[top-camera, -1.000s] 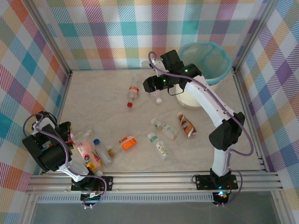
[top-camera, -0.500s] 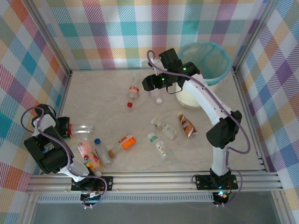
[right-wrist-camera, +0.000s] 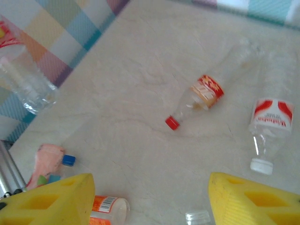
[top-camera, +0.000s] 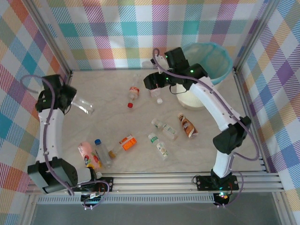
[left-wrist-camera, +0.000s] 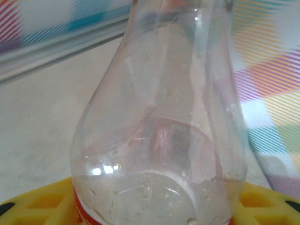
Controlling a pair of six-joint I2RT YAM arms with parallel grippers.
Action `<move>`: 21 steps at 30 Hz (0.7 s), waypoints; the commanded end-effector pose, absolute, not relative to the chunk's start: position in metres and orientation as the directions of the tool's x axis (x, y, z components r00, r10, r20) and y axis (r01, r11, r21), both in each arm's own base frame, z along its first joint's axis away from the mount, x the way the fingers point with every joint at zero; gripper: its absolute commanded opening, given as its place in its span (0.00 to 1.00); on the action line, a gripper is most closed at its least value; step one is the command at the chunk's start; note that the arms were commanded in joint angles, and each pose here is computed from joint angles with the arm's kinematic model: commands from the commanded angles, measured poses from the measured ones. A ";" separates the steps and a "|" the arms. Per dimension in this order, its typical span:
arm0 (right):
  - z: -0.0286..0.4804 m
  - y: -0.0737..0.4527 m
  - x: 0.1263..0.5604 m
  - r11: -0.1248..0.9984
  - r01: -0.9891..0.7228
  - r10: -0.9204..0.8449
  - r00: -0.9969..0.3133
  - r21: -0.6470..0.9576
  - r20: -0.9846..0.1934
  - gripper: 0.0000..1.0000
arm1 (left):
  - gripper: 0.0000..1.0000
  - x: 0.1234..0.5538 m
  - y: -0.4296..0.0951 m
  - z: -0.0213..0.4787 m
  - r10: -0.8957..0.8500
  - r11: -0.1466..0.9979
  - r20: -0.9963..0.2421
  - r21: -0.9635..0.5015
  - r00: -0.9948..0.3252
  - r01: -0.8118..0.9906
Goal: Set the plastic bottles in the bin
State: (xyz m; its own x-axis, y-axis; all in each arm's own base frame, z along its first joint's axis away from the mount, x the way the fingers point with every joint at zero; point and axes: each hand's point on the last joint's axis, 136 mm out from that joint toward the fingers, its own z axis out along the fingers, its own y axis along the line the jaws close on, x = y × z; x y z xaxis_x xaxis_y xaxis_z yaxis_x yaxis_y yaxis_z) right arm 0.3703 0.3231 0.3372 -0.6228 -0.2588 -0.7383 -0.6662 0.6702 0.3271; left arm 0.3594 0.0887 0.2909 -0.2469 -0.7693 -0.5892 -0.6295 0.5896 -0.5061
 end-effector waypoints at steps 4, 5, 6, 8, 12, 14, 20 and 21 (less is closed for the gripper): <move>0.431 0.321 0.335 0.519 -0.827 -0.161 -0.342 0.215 -0.926 0.63 | 0.45 0.377 -0.025 0.402 -0.264 0.958 -0.902 -0.204 -0.342 -0.204; 0.438 0.318 0.332 0.518 -0.832 -0.152 -0.318 0.199 -0.936 0.63 | 0.44 0.378 -0.053 0.411 -0.175 0.983 -0.923 -0.146 -0.341 -0.109; 0.444 0.315 0.328 0.515 -0.836 -0.147 -0.301 0.187 -0.942 0.63 | 0.45 0.377 -0.078 0.417 -0.095 0.995 -0.938 -0.090 -0.334 -0.030; 0.455 0.312 0.318 0.493 -0.854 -0.144 -0.269 0.167 -0.952 0.63 | 0.46 0.373 -0.125 0.422 0.048 0.992 -0.951 0.008 -0.304 0.129; 0.474 0.305 0.291 0.410 -0.900 -0.135 -0.221 0.149 -0.966 0.62 | 0.45 0.352 -0.202 0.420 0.215 0.898 -0.952 0.105 -0.220 0.427; 0.482 0.302 0.278 0.359 -0.921 -0.120 -0.207 0.152 -0.971 0.61 | 0.40 0.340 -0.229 0.415 0.245 0.830 -0.949 0.098 -0.200 0.548; 0.492 0.302 0.254 0.231 -0.957 -0.103 -0.205 0.177 -0.973 0.61 | 0.36 0.316 -0.271 0.402 0.266 0.678 -0.944 0.041 -0.194 0.734; 0.493 0.303 0.254 0.228 -0.957 -0.103 -0.209 0.182 -0.972 0.60 | 0.36 0.310 -0.276 0.399 0.279 0.645 -0.941 0.037 -0.190 0.764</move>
